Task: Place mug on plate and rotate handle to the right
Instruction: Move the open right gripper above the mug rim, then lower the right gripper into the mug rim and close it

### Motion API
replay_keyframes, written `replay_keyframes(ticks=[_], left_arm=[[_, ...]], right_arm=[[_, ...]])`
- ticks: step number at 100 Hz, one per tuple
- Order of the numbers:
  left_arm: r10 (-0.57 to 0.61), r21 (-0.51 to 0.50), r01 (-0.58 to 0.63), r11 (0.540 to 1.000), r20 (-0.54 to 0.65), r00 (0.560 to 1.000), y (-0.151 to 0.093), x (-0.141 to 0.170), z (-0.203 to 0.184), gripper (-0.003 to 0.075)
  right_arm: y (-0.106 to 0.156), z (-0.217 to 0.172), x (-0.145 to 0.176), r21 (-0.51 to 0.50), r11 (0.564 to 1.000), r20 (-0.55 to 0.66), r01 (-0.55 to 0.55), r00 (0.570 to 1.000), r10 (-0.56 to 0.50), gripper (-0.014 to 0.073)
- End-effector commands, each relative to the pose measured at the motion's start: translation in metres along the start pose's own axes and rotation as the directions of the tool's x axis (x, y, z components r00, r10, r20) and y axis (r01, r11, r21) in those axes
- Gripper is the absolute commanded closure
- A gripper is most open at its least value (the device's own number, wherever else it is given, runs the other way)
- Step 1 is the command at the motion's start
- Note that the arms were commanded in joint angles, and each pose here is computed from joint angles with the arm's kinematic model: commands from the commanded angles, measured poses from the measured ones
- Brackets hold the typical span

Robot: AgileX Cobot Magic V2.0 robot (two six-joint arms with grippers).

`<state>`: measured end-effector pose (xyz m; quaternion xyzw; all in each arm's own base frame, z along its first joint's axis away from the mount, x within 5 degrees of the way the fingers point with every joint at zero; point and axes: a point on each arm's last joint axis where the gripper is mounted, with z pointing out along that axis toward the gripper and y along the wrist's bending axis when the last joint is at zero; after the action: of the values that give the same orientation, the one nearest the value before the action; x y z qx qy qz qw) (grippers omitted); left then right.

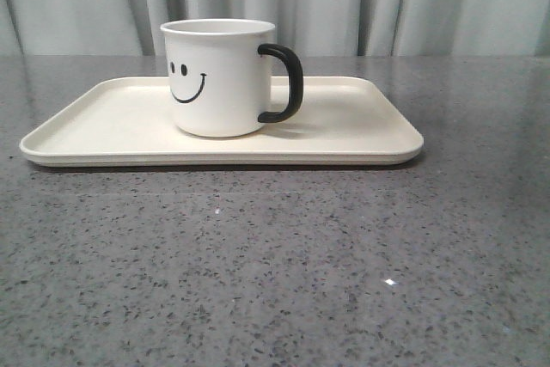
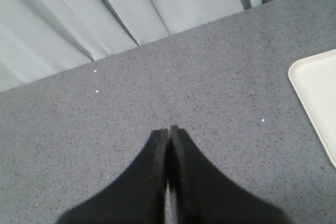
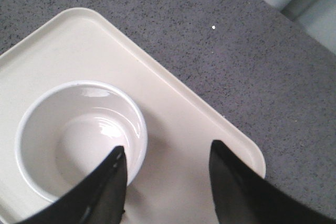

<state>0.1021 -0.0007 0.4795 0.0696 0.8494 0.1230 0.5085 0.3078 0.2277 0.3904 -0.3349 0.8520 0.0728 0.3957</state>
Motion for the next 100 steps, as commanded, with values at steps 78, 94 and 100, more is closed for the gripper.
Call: replay_keyframes(ticks=[78, 94, 100], left_arm=[[-0.012, -0.012, 0.013, 1.0, 0.069, 0.998, 0.004, -0.007, -0.005, 0.074], [-0.012, -0.012, 0.013, 1.0, 0.069, 0.998, 0.004, -0.007, -0.005, 0.074], [-0.012, -0.012, 0.013, 1.0, 0.069, 0.998, 0.004, -0.007, -0.005, 0.074]], right_arm=[[0.008, 0.026, -0.003, -0.058, 0.998, -0.015, -0.036, 0.999, 0.035, 0.0225], [0.009, 0.034, -0.001, -0.07, 0.997, -0.034, -0.045, 0.999, 0.043, 0.0225], [0.011, 0.041, 0.001, -0.078, 0.996, -0.053, -0.051, 0.997, 0.047, 0.0225]])
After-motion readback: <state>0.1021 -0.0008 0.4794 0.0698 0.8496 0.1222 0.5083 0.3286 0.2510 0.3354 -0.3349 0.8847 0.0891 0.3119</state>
